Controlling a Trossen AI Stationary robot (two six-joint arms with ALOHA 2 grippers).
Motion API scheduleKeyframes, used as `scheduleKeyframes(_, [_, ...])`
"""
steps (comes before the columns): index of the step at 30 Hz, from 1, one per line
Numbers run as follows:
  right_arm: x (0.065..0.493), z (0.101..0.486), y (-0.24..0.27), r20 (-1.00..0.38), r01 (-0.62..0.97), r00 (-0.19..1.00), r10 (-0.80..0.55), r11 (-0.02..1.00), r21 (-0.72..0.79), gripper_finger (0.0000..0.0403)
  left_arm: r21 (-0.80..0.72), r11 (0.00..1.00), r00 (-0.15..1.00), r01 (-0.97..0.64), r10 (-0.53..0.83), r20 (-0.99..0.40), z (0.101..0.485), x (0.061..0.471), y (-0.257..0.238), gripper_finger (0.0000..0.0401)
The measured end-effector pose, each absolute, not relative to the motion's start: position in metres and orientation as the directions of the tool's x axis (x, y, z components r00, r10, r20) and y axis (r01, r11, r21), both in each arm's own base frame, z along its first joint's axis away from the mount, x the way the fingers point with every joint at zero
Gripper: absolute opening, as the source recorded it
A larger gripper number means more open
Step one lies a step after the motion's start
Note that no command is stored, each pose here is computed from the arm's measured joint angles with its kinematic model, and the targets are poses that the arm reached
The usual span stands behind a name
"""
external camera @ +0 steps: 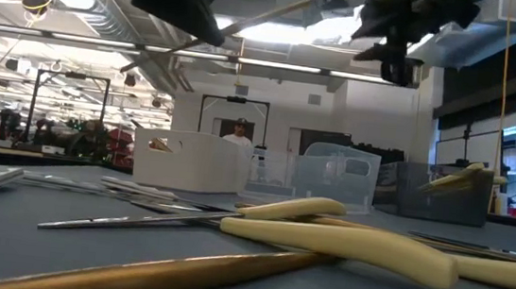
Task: Sort silverware by color (type)
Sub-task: Put the gold knife into the white bin
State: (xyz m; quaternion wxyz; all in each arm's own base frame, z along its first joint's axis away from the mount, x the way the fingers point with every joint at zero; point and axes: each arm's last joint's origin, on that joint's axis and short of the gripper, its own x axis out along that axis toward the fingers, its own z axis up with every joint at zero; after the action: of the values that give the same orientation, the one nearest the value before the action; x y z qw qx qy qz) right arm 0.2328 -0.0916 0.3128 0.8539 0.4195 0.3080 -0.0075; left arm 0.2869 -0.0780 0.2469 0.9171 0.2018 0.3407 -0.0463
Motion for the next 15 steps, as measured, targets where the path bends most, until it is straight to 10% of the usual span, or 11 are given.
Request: scheduleKeyframes(15, [0.283, 0.301, -0.028, -0.516, 0.186, 0.808, 0.285, 0.708, 0.681, 0.0138, 0.447, 0.868, 0.765, 0.215, 0.135, -0.63, 0.249, 0.295, -0.049, 0.0019])
